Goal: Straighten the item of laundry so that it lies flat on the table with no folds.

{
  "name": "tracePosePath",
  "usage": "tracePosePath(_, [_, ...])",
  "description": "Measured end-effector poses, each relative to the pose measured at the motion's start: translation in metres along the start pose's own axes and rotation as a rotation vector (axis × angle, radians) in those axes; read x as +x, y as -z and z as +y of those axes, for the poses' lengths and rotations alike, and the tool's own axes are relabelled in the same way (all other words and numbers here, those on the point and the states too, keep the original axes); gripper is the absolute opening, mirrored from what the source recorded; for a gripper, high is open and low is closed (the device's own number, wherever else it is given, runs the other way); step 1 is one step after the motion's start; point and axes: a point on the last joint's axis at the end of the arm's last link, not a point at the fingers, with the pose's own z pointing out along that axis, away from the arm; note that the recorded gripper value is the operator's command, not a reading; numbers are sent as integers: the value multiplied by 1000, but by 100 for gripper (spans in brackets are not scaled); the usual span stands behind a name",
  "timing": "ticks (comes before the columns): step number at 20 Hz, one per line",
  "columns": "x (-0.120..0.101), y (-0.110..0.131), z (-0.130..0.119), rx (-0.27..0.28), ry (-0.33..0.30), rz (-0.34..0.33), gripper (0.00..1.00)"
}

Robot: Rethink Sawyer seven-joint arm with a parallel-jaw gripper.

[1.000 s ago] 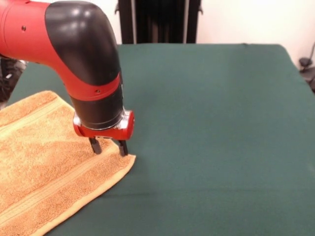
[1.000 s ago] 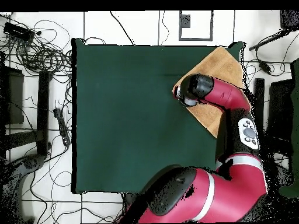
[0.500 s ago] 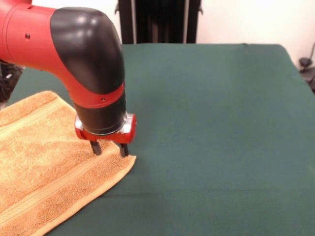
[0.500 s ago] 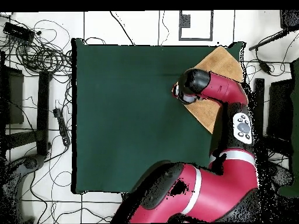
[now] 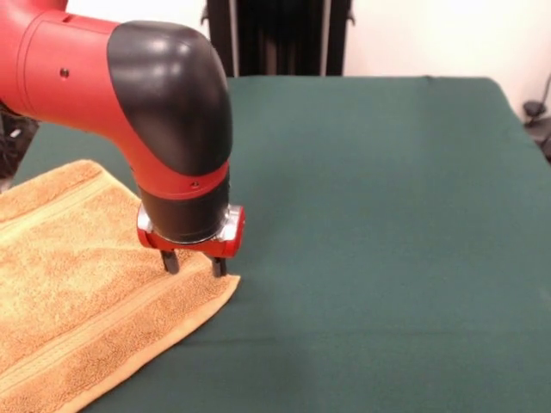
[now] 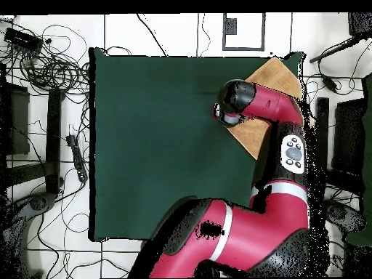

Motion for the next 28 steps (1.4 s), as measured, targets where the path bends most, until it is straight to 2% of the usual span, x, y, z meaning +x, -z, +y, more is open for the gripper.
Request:
tracePosePath(8, [1, 2, 12, 69, -53, -10, 100])
tracePosePath(12, [1, 3, 21, 109, -106, -32, 100])
tracePosePath(16, [-4, 6, 37, 141, -185, -80, 100])
tracePosePath(19, [-11, 8, 52, 133, -244, -126, 100])
tracePosePath(23, [-28, 12, 77, 84, -358, -227, 100])
tracePosePath(28, [-38, 12, 87, 45, -408, -293, 100])
